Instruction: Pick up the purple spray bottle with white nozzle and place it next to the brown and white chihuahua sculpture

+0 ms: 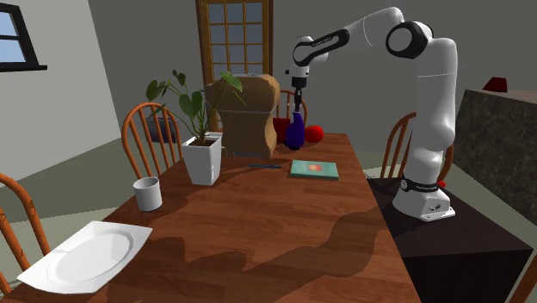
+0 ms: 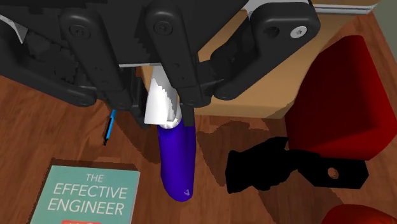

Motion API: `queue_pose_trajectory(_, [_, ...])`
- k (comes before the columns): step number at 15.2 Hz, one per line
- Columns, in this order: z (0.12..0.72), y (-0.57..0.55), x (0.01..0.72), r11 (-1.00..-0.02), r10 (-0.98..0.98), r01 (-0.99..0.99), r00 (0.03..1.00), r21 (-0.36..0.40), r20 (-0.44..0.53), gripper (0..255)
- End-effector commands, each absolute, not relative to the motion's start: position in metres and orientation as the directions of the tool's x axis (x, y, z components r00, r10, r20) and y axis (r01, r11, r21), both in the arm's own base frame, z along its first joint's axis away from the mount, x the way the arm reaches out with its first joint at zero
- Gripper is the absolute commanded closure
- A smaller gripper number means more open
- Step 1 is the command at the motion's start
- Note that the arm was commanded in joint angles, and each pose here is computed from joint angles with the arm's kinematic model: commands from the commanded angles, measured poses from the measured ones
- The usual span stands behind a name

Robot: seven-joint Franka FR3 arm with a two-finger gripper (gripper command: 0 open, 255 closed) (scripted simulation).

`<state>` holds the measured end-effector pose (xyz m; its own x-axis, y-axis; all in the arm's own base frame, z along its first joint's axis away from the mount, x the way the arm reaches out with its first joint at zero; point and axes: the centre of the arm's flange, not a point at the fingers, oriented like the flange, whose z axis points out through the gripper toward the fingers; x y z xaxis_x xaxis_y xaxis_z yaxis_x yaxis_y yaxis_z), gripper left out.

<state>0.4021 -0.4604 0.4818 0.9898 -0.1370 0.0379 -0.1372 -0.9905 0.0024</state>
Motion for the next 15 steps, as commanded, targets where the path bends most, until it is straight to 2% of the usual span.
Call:
queue_pose_trajectory(1, [0.471,-0.46,0.401,-0.991,-0.137,-0.137,0.99,0.003,0.038,255])
queue_pose_trajectory(8, [0.431,-0.46,0.401,-0.991,-0.137,-0.137,0.99,0.003,0.038,255])
queue_pose_trajectory(15, [0.431,-0.46,0.401,-0.991,-0.137,-0.137,0.99,0.003,0.038,255])
